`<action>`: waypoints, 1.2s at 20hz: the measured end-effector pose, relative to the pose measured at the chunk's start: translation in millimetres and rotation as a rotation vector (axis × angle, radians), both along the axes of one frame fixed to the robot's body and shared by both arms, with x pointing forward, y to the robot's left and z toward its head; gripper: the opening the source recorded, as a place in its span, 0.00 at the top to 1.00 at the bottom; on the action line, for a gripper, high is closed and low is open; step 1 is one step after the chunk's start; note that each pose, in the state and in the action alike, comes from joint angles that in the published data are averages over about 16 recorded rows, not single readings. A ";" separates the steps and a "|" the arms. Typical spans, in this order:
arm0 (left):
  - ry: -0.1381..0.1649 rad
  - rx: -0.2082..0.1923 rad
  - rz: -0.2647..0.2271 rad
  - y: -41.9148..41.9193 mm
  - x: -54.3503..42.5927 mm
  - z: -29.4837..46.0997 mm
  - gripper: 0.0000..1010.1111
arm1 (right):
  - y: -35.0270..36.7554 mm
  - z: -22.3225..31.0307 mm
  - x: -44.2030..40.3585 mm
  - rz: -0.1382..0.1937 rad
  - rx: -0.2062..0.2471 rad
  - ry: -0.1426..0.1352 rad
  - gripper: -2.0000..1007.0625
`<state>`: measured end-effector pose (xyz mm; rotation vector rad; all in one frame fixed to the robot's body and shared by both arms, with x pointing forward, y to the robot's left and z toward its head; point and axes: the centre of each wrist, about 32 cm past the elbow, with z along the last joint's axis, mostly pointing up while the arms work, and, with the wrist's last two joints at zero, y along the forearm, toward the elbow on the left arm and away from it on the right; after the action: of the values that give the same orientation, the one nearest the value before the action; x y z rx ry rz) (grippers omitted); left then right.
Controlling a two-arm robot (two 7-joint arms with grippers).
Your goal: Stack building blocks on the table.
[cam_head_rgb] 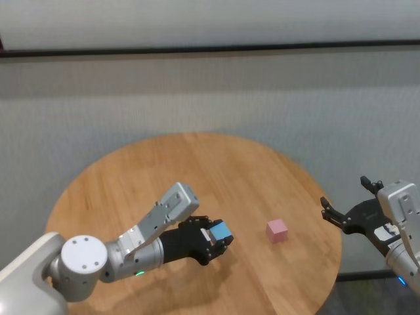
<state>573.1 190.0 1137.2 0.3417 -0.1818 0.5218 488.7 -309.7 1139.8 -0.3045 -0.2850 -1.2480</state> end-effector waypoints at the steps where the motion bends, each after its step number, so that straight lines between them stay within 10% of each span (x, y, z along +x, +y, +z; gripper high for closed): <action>1: 0.000 0.002 0.000 -1.5 1.0 -0.4 0.60 | 0.0 0.0 0.0 0.000 0.000 0.000 0.00; 24: 0.021 0.031 0.042 -9.5 22.3 -16.6 0.60 | 0.0 0.0 0.0 0.000 0.000 0.000 0.00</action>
<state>595.5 180.5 1120.6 0.3817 -0.1626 0.5568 488.7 -309.7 1139.8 -0.3045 -0.2850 -1.2480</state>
